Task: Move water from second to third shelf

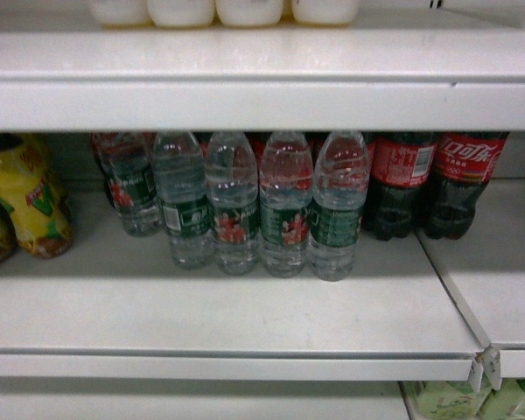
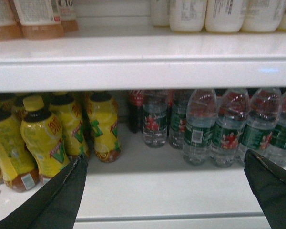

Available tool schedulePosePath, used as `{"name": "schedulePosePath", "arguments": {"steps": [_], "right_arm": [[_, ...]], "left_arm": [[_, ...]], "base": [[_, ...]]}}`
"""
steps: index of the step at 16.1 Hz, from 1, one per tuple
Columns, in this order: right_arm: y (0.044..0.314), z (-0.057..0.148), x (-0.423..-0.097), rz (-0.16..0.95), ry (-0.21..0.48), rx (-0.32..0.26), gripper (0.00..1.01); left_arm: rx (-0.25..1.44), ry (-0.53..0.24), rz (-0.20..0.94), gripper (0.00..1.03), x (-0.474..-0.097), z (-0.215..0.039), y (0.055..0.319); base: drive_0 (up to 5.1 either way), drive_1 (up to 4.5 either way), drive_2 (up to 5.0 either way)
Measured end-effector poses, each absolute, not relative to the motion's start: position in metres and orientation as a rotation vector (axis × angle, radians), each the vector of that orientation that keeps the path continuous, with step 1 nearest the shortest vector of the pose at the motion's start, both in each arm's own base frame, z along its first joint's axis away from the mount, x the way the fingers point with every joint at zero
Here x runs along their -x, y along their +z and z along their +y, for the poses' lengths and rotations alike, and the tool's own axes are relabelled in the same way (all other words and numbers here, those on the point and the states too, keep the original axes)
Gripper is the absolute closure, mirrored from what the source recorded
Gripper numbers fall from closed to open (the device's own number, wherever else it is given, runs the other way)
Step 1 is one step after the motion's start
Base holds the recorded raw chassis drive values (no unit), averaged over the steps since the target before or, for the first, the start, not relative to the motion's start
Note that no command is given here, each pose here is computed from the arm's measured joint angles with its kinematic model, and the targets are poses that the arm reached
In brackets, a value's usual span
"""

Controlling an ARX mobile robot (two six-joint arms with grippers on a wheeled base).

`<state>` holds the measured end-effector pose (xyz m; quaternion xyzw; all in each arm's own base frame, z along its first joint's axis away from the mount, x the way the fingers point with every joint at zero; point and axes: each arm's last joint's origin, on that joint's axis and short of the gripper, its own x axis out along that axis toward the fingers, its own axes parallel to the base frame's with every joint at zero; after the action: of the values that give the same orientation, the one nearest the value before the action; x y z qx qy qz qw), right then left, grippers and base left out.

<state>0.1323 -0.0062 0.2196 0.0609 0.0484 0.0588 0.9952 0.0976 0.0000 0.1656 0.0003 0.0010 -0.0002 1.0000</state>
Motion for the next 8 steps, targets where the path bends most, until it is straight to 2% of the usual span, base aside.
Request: {"name": "schedulePosePath", "arguments": {"steps": [8], "right_arm": [[0.2196,-0.0062,-0.1323,0.097,0.119,-0.122,0.62]], "left_arm": [[-0.001,0.001,0.002,0.05,-0.0976,0.0,0.1656]], "base": [[0.0,0.0,0.0]]}}
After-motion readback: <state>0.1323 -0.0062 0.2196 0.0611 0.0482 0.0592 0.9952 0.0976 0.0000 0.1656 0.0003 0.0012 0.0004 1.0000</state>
